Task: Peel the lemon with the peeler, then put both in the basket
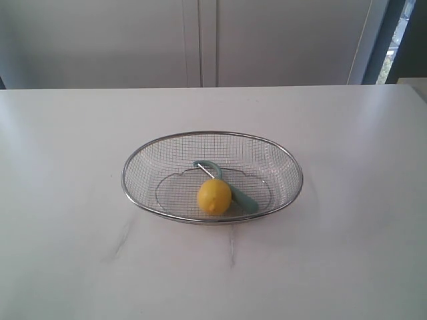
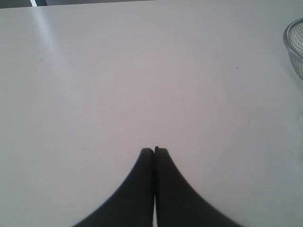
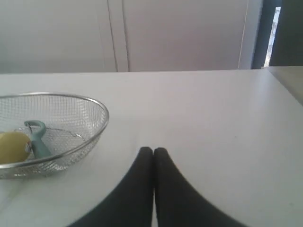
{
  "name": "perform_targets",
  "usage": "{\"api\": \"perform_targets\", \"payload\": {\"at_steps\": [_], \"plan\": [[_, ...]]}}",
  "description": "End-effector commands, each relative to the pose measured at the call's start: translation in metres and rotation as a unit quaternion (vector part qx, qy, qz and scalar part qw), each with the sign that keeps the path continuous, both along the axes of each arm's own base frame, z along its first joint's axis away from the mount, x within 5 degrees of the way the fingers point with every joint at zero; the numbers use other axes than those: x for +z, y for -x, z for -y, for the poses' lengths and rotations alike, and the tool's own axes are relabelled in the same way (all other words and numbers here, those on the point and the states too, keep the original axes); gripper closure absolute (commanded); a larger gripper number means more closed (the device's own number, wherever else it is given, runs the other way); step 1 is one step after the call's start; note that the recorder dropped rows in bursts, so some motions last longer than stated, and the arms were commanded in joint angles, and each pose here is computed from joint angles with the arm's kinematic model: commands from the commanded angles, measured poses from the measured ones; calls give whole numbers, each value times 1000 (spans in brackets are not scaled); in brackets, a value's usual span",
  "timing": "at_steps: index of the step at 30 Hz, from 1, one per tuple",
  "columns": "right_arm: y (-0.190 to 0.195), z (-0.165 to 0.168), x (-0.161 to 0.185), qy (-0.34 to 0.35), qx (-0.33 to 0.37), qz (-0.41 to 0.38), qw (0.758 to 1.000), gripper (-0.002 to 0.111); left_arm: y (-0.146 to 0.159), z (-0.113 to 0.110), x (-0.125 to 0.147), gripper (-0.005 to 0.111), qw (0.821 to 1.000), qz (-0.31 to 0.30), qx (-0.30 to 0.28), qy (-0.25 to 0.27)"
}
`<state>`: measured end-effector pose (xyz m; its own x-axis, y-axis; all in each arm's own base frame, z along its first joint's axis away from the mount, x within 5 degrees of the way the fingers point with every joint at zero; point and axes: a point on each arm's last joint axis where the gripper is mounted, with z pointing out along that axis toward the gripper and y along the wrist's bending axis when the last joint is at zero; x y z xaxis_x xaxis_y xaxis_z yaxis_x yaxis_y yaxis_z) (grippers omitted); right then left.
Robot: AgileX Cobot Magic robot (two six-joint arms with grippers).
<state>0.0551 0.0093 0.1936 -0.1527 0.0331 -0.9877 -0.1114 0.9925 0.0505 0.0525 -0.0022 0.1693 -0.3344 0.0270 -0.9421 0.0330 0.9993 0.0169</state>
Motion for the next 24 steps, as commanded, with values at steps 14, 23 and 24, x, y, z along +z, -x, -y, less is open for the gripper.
{"api": "perform_targets", "payload": {"at_steps": [14,23,24], "plan": [[1,9,-9,0,-51,-40,998,108,0,0,-1,107,1000,1,0,7],[1,9,-8,18,-49,-36,998,108,0,0,-1,107,1000,1,0,7],[1,9,-8,23,-48,-35,998,108,0,0,-1,107,1000,1,0,7]]}}
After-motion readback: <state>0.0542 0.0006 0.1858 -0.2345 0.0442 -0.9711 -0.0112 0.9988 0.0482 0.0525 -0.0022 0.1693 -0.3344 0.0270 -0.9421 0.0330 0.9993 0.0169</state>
